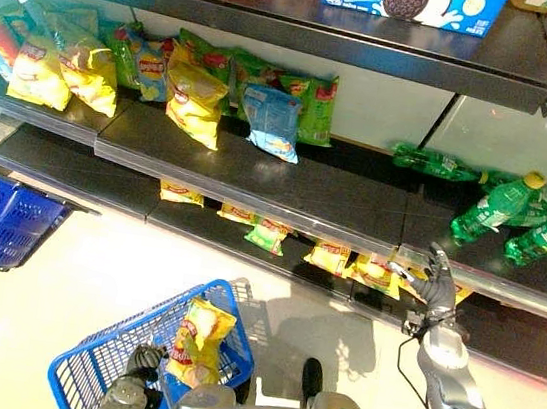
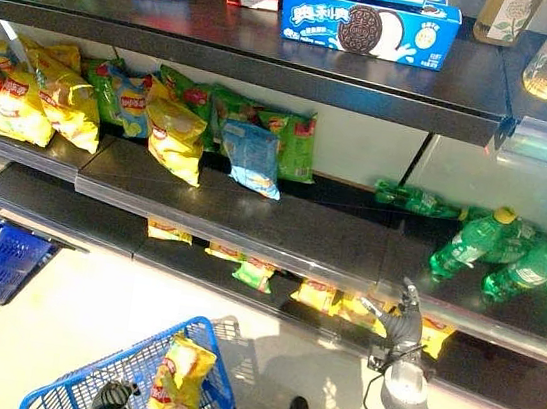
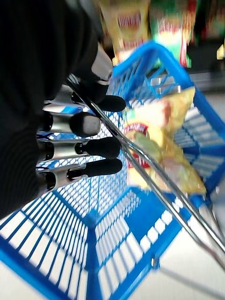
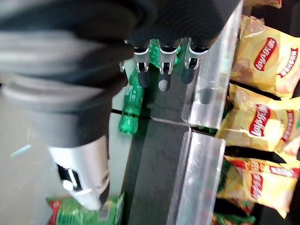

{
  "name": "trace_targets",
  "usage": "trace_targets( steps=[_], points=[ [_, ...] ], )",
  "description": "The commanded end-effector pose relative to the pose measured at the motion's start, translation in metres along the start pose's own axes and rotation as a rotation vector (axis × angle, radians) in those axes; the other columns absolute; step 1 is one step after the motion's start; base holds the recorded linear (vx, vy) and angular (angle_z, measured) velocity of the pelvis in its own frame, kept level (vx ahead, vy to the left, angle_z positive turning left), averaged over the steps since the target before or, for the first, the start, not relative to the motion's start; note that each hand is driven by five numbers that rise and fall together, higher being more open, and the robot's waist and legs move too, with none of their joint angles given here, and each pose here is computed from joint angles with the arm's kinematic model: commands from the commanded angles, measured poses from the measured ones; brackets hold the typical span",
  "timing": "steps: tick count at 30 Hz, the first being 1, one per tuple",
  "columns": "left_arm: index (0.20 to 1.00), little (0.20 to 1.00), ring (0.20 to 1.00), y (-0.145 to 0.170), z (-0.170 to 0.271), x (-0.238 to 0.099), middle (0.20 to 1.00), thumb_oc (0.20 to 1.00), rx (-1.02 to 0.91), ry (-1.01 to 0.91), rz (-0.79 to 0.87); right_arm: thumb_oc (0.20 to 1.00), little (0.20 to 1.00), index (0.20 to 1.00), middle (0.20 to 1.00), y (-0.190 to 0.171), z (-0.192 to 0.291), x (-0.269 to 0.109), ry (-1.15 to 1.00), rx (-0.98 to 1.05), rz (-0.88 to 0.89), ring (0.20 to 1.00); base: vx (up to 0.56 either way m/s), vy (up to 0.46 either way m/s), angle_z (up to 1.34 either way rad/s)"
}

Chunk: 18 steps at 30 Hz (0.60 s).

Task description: Pick up the snacks into the basket

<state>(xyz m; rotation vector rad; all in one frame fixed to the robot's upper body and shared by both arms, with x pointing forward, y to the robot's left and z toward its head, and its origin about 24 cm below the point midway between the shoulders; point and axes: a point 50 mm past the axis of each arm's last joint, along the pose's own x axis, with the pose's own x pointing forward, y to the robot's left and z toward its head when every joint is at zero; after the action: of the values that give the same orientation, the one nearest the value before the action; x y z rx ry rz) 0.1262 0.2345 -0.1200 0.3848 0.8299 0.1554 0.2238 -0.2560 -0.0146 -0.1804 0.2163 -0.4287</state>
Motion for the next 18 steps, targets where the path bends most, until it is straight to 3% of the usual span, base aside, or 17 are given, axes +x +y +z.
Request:
trace_targets(
  steps=[1,10,18],
  points=[
    [0.2,0.2,0.2,0.015,0.051,0.007,0.2,0.2,-0.075,-0.232,0.0,1.0,1.0,1.0,1.0,-0.019,0.029,0.013,-0.127,0.01,-0.085,1.0,0.05,-0.013,0.04],
    [0.2,0.2,0.2,0.031,0.074,-0.003,0.2,0.2,-0.051,-0.358,-0.018,1.0,1.0,1.0,1.0,-0.05,0.044,0.032,-0.14,0.005,-0.209,1.0,0.01,-0.004,0.02],
    [0.2,0.2,0.2,0.032,0.101,-0.014,0.2,0.2,-0.128,-0.475,-0.073,1.0,1.0,1.0,1.0,-0.079,0.027,0.049,0.017,0.011,-0.352,1.0,0.0,0.001,-0.01]
  ],
)
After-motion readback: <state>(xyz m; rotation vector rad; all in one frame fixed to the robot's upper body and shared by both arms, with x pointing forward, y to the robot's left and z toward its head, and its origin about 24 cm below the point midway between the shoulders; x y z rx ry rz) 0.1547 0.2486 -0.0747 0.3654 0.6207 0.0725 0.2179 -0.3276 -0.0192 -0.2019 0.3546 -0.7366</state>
